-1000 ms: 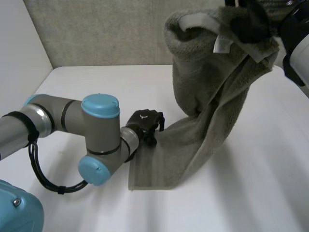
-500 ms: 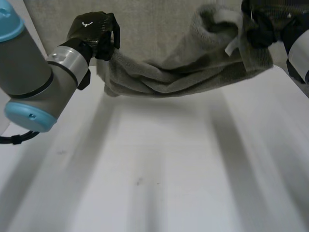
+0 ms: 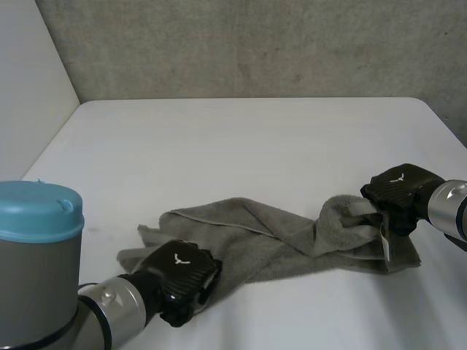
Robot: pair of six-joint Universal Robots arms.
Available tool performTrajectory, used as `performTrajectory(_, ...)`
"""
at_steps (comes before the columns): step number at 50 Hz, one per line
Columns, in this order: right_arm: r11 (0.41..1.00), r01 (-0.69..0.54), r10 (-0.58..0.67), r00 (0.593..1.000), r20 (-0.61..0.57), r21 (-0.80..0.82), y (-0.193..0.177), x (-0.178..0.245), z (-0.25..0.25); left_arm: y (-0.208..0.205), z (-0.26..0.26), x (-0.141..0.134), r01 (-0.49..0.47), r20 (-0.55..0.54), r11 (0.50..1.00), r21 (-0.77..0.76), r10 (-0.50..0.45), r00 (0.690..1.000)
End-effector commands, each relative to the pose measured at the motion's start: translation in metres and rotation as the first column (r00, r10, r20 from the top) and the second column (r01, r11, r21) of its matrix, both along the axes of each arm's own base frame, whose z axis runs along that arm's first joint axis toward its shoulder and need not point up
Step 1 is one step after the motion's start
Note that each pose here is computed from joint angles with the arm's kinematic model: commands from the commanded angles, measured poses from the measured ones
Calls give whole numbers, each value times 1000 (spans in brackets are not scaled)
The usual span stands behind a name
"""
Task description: Fold the towel.
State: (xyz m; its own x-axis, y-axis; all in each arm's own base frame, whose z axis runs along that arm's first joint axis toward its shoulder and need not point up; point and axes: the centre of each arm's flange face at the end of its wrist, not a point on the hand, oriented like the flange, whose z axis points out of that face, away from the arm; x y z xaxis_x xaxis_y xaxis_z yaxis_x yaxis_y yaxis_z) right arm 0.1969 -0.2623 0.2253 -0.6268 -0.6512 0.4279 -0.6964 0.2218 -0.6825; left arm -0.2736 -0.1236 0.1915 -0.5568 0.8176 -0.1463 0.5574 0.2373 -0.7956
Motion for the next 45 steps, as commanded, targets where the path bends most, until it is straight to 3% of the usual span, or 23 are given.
performTrajectory(1,991,22,-11,996,88,-134,-12,6,15,-48,44,-14,-84,-153,978,-190,55,987)
performTrajectory(5,945,10,66,973,221,-327,8,19,66,-86,53,-29,-144,-264,950,-277,69,962)
performTrajectory(10,915,-14,149,941,304,-403,20,26,94,-116,37,-47,-164,-318,937,-308,61,946)
performTrajectory(15,872,14,184,917,355,-489,36,22,129,-127,11,-55,-151,-283,954,-259,75,956)
performTrajectory(24,849,42,204,893,401,-527,40,23,150,-133,-22,-58,-137,-221,974,-178,96,970)
performTrajectory(34,809,114,263,808,528,-577,43,23,196,-139,-32,-61,-140,-213,975,-170,103,972)
performTrajectory(45,762,129,313,785,535,-635,58,25,220,-158,-61,-72,-143,-196,978,-153,112,974)
